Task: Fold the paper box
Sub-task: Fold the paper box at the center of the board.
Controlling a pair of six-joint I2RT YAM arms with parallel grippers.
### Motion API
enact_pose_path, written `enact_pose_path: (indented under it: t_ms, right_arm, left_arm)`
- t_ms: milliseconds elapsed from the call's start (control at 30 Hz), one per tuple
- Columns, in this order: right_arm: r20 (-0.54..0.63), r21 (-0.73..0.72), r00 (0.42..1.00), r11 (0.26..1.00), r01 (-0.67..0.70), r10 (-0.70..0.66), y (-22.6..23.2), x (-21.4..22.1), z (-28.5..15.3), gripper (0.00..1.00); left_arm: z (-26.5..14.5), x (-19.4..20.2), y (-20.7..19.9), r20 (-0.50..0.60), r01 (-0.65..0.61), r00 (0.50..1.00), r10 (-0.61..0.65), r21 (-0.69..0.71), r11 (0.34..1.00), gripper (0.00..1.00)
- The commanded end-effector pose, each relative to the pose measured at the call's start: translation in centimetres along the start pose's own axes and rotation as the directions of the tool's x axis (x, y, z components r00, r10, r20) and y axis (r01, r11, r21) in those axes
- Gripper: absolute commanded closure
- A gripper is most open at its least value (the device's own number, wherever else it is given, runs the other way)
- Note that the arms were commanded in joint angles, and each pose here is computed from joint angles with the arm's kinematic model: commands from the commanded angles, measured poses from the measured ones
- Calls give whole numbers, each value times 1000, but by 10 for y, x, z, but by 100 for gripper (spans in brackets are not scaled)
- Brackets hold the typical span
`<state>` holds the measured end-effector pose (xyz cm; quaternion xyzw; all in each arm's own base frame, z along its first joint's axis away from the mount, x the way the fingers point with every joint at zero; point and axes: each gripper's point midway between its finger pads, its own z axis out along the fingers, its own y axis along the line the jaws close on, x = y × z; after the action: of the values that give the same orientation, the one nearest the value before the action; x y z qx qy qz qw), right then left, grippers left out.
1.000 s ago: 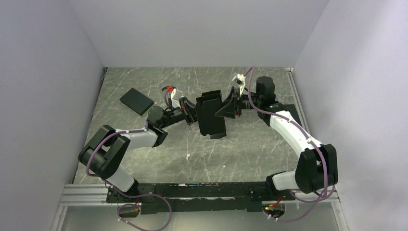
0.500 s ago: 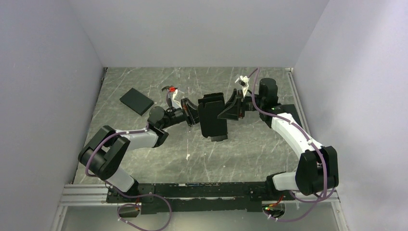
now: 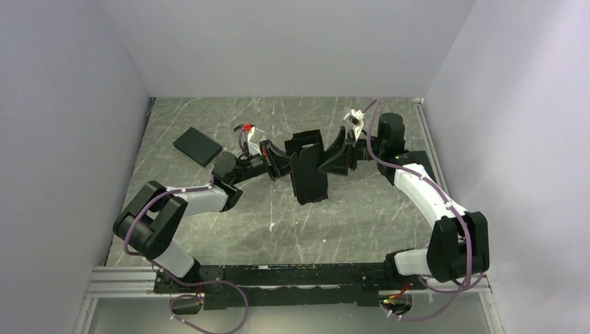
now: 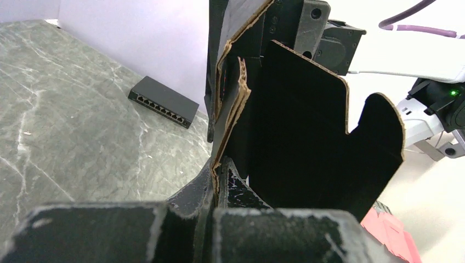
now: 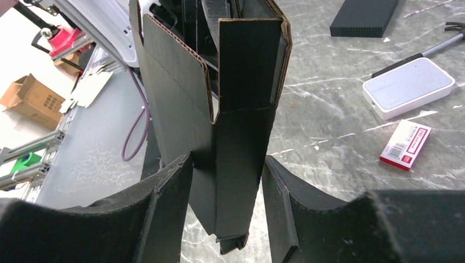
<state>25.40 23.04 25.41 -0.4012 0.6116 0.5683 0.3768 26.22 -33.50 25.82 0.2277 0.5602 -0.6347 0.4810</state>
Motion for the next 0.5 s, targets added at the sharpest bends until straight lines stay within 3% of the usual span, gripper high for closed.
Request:
enact_pose_path:
  t_ms: [0, 467]
  right_arm:
    - [13, 2, 996, 996, 86, -86, 1, -6, -2, 48]
    - [-8, 10, 986, 986, 169, -169, 21, -24, -23, 11]
  left_arm:
    - [6, -19, -14, 53, -35, 998, 32, 51, 998, 100]
    - [-5, -16, 10, 18, -73, 997, 76, -136, 988, 100]
